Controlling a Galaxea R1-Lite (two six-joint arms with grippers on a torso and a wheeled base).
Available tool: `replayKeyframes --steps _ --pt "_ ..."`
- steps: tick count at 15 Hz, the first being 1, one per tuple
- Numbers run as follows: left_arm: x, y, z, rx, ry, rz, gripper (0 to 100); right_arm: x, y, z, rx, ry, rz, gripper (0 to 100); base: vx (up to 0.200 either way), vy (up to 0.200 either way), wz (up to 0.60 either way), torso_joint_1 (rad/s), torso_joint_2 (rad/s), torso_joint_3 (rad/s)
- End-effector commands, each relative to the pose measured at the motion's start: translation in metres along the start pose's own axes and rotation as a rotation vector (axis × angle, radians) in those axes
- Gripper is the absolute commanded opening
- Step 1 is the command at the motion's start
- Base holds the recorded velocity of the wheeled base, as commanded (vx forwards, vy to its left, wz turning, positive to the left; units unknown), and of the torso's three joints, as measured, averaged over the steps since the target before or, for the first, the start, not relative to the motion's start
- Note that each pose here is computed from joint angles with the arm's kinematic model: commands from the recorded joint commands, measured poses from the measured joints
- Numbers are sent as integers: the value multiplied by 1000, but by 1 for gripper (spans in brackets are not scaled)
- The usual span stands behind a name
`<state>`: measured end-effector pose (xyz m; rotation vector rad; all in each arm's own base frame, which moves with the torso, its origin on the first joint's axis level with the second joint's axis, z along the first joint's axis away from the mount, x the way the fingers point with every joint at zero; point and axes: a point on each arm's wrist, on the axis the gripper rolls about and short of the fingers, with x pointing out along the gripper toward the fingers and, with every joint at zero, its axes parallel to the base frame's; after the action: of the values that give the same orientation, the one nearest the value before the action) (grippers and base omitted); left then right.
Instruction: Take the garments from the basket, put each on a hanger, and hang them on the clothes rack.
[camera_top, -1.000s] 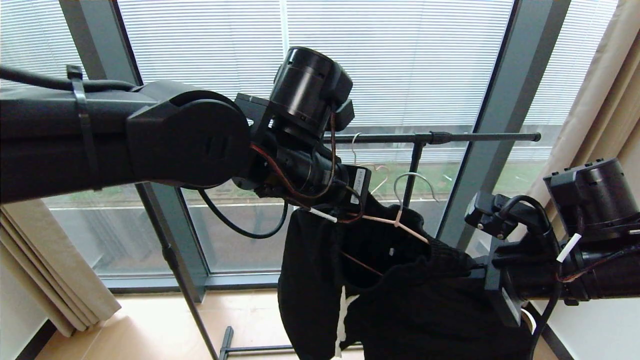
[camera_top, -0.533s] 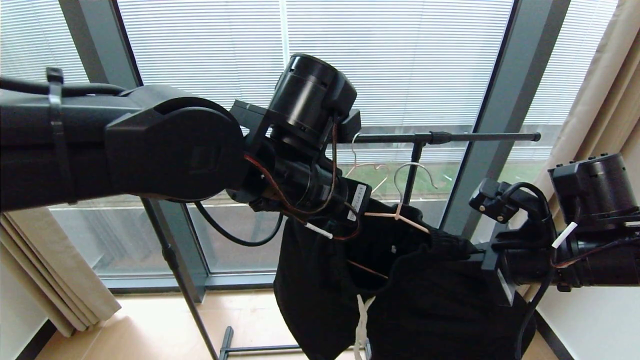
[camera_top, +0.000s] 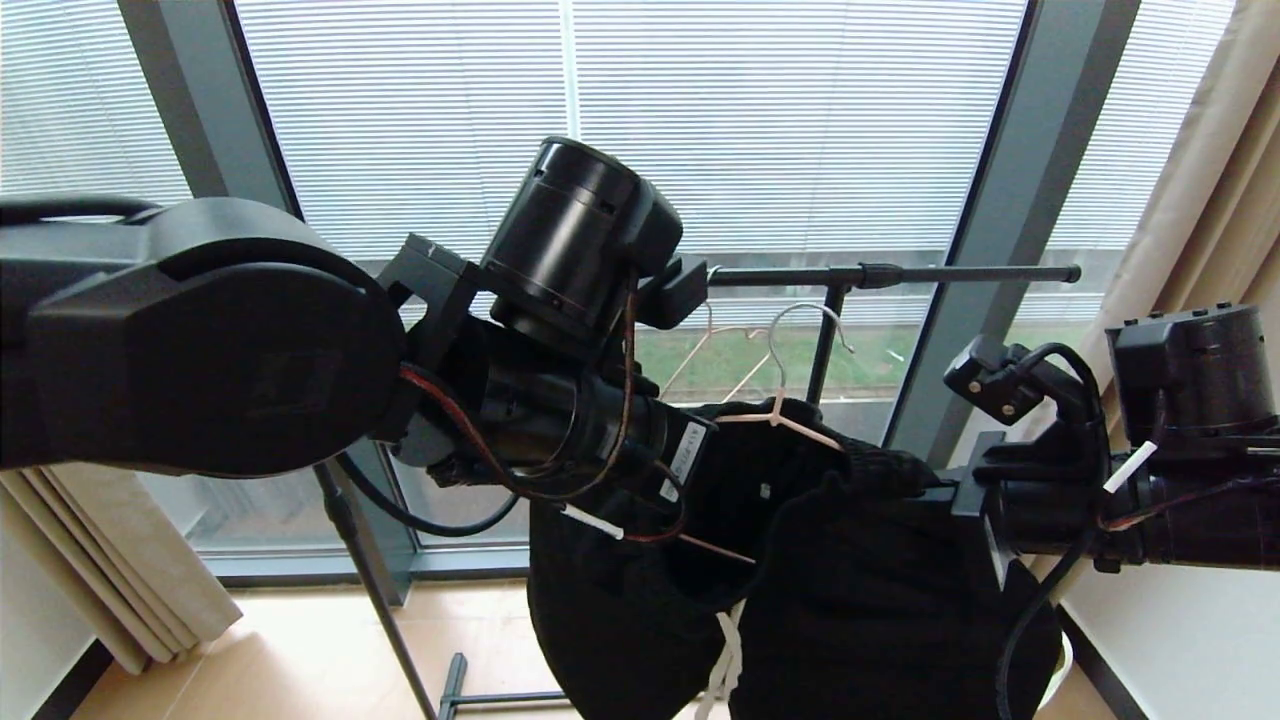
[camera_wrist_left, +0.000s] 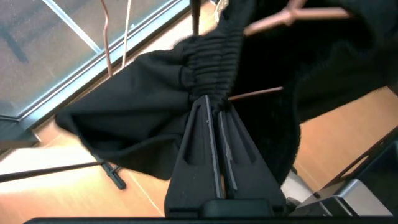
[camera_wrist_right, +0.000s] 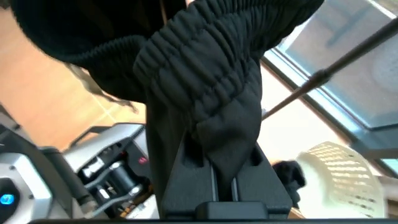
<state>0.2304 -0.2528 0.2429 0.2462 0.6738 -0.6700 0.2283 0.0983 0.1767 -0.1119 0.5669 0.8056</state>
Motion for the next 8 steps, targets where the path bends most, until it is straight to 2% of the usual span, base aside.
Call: replayKeyframes --steps 1,3,5,8 --pt "-1 -4 -6 18 14 -10 0 6 -1 -4 22 5 4 0 0 0 0 0 0 0" --pt "0 -6 -11 57 19 -15 0 7 1 -6 18 -24 7 0 0 0 0 0 0 0" --pt "1 -7 -10 63 -1 -17 0 9 5 -6 25 -43 23 0 0 0 0 0 0 0" --pt "5 -7 -10 62 5 -15 0 11 8 -9 30 -71 62 0 0 0 0 0 0 0"
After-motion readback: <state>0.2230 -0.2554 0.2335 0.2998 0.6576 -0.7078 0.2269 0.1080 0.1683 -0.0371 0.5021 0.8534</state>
